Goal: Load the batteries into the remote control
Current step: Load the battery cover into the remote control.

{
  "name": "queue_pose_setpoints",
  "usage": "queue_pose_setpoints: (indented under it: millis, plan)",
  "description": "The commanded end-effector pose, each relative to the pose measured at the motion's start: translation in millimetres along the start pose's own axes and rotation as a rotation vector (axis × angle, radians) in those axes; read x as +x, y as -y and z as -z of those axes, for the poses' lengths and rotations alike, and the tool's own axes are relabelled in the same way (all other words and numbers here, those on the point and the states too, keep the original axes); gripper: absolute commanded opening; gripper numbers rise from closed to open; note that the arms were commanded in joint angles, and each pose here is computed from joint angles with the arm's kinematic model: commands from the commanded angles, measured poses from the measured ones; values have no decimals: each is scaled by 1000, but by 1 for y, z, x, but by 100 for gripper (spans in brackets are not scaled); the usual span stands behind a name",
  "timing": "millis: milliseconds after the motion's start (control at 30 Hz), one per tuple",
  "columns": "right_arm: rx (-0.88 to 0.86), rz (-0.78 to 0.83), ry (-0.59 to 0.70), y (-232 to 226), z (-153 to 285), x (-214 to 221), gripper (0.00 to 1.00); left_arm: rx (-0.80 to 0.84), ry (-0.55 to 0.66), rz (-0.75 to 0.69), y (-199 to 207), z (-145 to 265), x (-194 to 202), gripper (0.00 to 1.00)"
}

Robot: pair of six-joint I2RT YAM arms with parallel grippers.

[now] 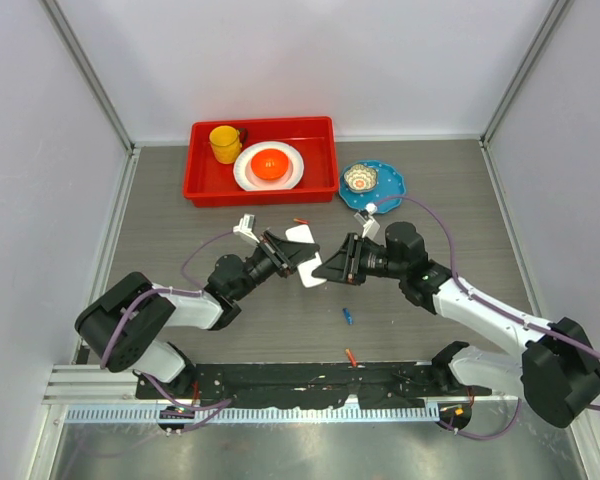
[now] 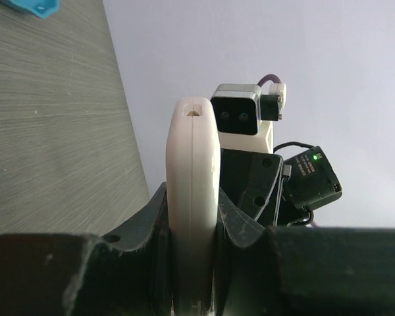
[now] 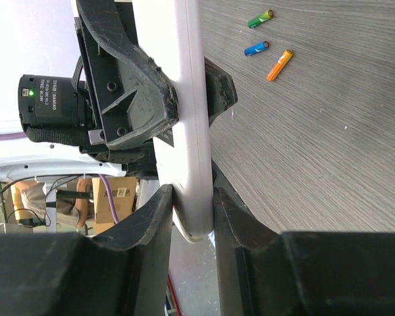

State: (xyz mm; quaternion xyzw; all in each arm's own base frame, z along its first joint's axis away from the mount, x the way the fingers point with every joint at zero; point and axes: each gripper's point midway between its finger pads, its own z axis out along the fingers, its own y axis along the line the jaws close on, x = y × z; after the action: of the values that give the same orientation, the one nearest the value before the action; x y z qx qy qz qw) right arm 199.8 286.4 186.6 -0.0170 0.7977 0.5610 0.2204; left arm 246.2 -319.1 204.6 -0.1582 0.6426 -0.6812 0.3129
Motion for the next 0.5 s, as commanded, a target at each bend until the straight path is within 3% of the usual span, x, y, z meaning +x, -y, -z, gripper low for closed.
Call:
queue_pose_setpoints:
  millis: [0, 300, 467]
  plan:
    - [61, 65, 354, -4, -2, -91, 1, 397, -311, -44, 98, 39, 74, 0]
    - [55, 69, 378, -9, -5, -107, 4, 394, -322, -40, 96, 39, 78, 0]
    - [45, 71, 377, -12, -8, -114, 10, 394, -328, -40, 96, 40, 80, 0]
